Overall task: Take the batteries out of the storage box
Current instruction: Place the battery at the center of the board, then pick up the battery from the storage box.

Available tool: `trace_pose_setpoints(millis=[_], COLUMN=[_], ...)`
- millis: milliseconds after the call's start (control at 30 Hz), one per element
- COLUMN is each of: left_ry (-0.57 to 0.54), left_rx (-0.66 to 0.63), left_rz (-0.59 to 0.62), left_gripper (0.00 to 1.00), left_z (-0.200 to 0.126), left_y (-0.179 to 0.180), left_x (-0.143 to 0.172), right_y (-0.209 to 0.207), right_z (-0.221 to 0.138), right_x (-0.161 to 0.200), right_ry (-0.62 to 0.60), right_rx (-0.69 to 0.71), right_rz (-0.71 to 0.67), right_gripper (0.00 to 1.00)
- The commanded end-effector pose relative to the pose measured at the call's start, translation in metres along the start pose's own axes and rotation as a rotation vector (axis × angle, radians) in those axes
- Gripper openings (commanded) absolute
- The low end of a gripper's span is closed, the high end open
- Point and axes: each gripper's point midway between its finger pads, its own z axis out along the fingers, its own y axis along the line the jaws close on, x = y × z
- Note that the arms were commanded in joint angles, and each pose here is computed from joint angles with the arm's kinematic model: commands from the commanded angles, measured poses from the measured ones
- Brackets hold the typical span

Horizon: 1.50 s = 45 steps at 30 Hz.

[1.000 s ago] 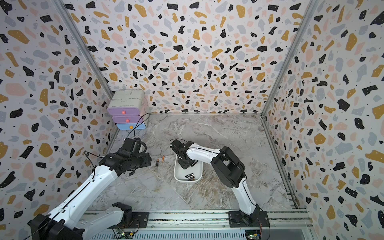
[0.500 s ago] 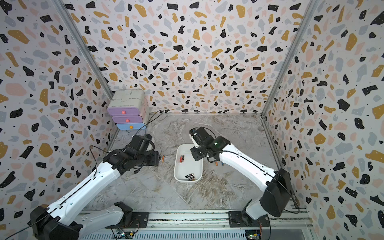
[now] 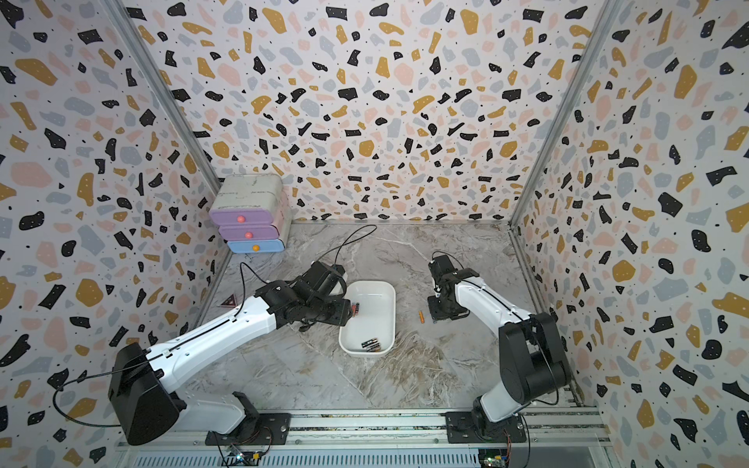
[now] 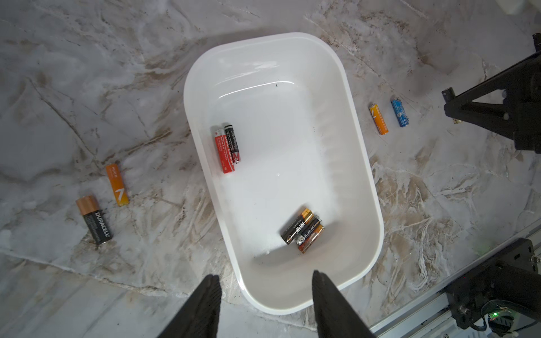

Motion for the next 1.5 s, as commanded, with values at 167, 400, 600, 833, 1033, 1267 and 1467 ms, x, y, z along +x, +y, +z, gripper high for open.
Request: trace_pose_setpoints(millis=[167,400,600,833,1033,1267,1467], left_ry=[0.001,0.132,0.157,0.170,0.235,0.254,0.271], left_rx=[-0.017,-0.099,-0.157,-0.177,-0.193,-0.215,-0.238], left_rz=[-0.010,-0.031,-0.042,-0.049,-0.060,-0.065,-0.061], left_gripper=[0.54,0.53,0.53,0.53,0.54,0.53,0.50], left_z=[0.002,0.016,0.027,0.038,0.057,0.072,0.091], left_y=[0.004,0.009,0.012,0.007,0.006,0.009,0.011], left_x=[0.004,0.009,0.001,-0.014,-0.008,-0.007,-0.008], right_y=[-0.016,-0.019,-0.021,-0.023,-0.023,-0.025,-0.033], right_z=[0.025,0.042,0.048,0.050,0.044,0.007,-0.059], right_x=[-0.033,-0.024,-0.017,-0.017,-0.021,-0.029,-0.041], right_ry=[0.009,0.060,0.072,0.068,0.040,-0.037,-0.270], right_rx=[0.029,0.035,0.049,0.065,0.057,0.051,0.057], right_rz=[0.020,0.045,0.058,0.065,0.067,0.092,0.105], right_gripper=[0.00,0.00,0.04,0.14,0.24,0.34,0.43])
